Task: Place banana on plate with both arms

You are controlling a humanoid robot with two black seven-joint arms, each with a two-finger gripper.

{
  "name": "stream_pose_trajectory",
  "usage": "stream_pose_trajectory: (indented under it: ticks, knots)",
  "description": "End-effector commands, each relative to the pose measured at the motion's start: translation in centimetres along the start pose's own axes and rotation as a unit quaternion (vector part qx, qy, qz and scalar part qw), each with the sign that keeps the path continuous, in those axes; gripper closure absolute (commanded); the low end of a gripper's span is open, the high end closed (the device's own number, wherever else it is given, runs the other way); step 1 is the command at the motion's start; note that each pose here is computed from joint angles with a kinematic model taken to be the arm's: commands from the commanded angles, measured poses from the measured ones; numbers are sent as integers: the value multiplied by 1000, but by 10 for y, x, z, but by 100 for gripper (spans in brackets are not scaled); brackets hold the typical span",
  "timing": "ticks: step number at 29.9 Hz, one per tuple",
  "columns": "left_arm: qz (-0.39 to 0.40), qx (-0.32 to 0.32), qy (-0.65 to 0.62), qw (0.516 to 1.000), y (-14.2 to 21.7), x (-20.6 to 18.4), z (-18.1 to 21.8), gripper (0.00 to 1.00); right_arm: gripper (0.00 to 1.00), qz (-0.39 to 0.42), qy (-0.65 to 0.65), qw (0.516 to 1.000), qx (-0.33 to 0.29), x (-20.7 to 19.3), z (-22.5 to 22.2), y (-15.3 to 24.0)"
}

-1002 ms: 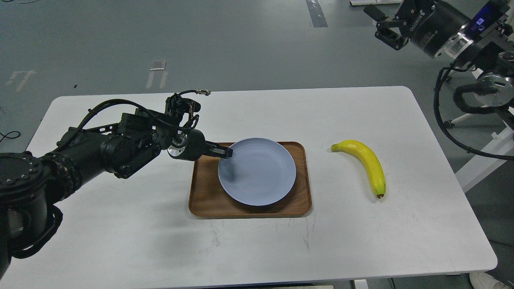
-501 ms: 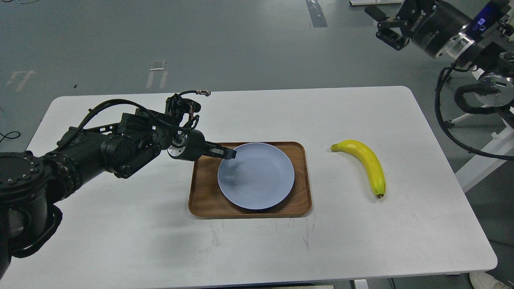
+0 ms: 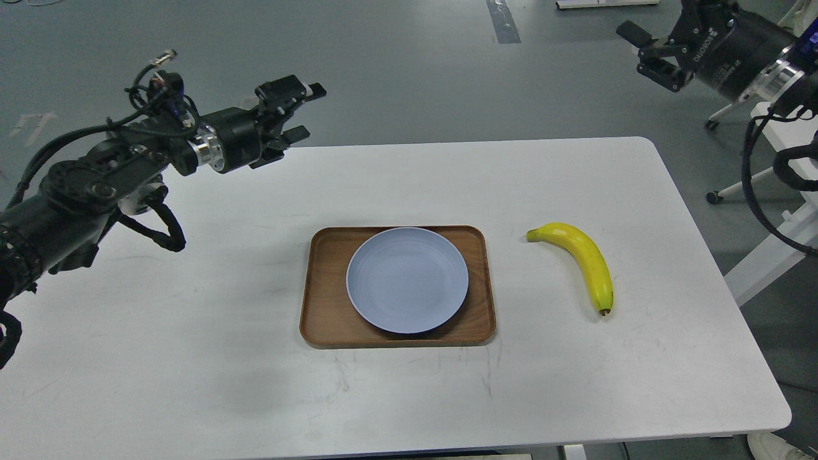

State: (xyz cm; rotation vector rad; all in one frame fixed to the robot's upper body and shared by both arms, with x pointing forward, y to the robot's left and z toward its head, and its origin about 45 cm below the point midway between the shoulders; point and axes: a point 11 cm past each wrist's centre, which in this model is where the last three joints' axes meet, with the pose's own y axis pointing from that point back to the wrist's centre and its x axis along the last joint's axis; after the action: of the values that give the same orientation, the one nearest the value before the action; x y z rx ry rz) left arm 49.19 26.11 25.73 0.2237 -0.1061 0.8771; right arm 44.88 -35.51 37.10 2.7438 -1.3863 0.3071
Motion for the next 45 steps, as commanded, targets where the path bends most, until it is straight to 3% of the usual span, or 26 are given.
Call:
stream_pose_trajectory:
  ticks: [1, 5, 7, 16, 29, 45]
  knots:
    - [71, -36, 81, 994, 28, 28, -12, 2, 0, -46, 90, 993, -63, -6, 10, 15]
    - [104, -55, 113, 987, 43, 40, -20, 2, 0, -110, 208, 962, -137, -13, 27, 28]
    - [111, -59, 126, 984, 47, 40, -25, 2, 0, -163, 292, 922, -196, -18, 47, 36]
    - [118, -63, 129, 983, 50, 44, -24, 2, 0, -302, 411, 803, -310, -40, 99, 30]
    - [116, -68, 130, 982, 50, 44, -21, 2, 0, -376, 450, 710, -391, -52, 152, 22]
    - [119, -66, 127, 982, 53, 46, -22, 2, 0, -400, 463, 674, -414, -66, 182, 13]
